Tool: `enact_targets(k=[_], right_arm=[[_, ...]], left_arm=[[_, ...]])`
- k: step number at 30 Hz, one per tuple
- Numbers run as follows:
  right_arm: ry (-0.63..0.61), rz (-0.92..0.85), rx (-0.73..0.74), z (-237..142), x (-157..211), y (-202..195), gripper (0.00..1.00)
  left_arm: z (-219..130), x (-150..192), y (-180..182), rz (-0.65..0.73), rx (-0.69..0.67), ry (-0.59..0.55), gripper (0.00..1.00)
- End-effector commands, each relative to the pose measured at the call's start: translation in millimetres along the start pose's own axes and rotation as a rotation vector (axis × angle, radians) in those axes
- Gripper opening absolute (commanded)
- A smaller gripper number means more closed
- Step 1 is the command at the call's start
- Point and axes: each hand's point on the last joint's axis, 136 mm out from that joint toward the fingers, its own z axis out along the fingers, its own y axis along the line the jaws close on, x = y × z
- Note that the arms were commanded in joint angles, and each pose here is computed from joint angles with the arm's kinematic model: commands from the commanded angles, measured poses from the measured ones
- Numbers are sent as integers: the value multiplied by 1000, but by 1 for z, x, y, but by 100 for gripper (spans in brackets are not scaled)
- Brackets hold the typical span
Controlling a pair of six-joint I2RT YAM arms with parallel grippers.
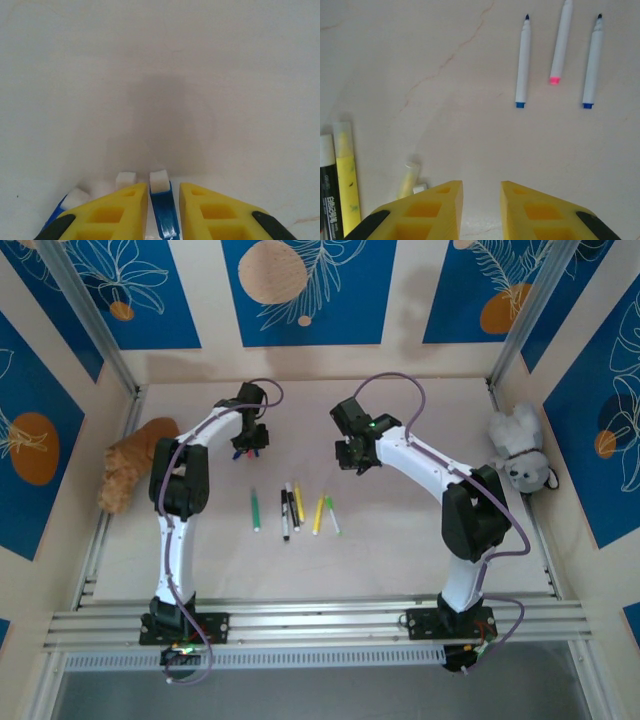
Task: Open the pen caps
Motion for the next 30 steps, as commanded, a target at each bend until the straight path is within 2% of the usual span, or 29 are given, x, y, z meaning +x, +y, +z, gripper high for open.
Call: enact_targets(k=[1, 3, 7, 9, 10, 12, 15, 18, 22, 26, 30], right_arm=[[27, -36, -62, -10, 20, 16, 26], [51, -42, -95, -9, 34, 22, 25], [83, -40, -131, -10, 63, 32, 24], [103, -52, -140, -8, 78, 37, 26], [113, -62, -141, -7, 85, 39, 27], [132, -91, -133, -3, 100, 44, 37], [152, -107, -129, 2, 114, 48, 40], [175, -123, -120, 6, 124, 50, 38], [209, -122, -68, 16, 133, 44, 29], [245, -126, -63, 27, 143, 44, 28], [259, -131, -47, 34, 150, 45, 29]], left_arm=[[-49, -18, -15, -11, 84, -89, 26], [-74, -25, -24, -2, 138, -137, 32], [-119, -28, -41, 9, 237, -222, 64], [-133, -25, -46, -8, 291, -235, 100], [-139, -23, -49, -18, 322, -237, 100], [-148, -14, -59, -42, 404, -233, 100], [-158, -1, -76, -70, 552, -221, 100], [-161, 9, -83, -86, 618, -215, 100], [-171, 15, -90, -102, 677, -232, 100], [-182, 32, -104, -55, 707, -163, 100], [-191, 48, -110, 0, 688, -198, 100]])
